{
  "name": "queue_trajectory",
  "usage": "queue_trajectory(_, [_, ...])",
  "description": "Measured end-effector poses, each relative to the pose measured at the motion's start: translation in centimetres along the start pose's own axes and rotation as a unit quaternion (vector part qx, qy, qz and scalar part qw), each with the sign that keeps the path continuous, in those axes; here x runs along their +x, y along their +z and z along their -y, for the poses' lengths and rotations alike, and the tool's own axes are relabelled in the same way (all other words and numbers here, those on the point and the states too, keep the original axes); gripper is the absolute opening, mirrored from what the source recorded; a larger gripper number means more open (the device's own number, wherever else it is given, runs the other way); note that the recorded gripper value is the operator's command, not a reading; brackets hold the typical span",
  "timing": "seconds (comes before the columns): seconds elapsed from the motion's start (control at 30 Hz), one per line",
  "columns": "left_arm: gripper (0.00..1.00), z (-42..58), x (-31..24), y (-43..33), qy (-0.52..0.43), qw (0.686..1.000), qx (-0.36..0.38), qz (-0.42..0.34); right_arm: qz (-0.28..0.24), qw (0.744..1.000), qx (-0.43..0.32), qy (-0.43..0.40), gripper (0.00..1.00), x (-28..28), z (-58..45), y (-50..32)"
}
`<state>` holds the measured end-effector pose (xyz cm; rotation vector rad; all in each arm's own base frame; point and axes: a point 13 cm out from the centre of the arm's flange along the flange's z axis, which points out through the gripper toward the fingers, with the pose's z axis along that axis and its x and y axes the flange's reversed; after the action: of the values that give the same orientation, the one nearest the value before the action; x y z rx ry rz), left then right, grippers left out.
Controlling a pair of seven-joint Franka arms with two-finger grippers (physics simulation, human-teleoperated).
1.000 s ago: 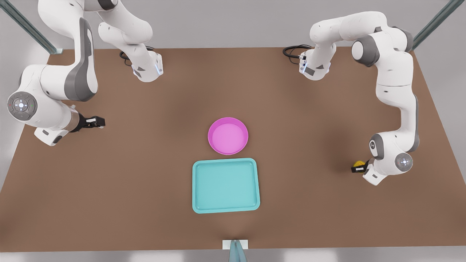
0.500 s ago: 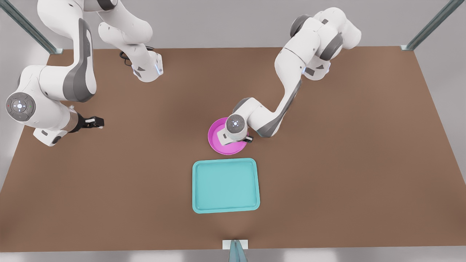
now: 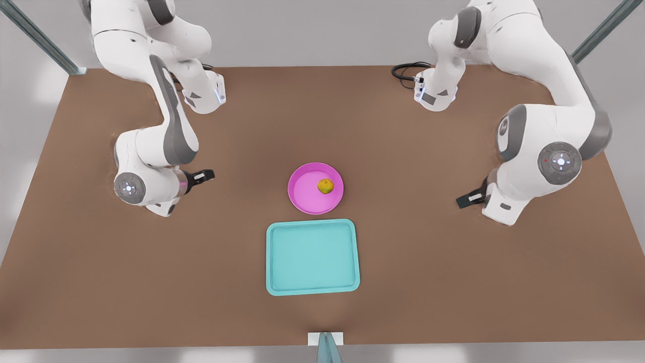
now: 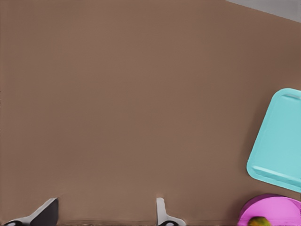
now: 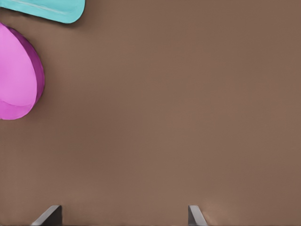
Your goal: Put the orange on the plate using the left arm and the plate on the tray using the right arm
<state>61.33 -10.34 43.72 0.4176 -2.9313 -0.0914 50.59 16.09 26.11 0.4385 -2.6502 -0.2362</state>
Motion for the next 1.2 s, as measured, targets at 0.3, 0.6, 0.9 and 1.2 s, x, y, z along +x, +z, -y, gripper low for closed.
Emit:
queue_trajectory(0.3, [1.00,-7.8,3.7,-2.9,0.081,0.997,-0.019,0.000,0.102,0.991,-0.080,0.019,1.00,-10.2,-16.9,17.4])
queue_trajectory(0.6, [1.00,-9.8,3.9,-3.9,0.126,0.992,-0.022,-0.005,0.161,0.978,-0.101,0.088,1.00,-12.7,-18.9,21.2])
queue_trajectory(0.9, [1.00,-10.5,3.8,-4.0,0.157,0.987,-0.020,-0.007,0.167,0.976,-0.100,0.099,0.85,-13.1,-20.4,22.8])
queue_trajectory(1.2, [1.00,-11.2,3.3,-5.0,0.171,0.985,-0.018,0.006,0.164,0.975,-0.103,0.110,0.34,-13.2,-19.9,22.8])
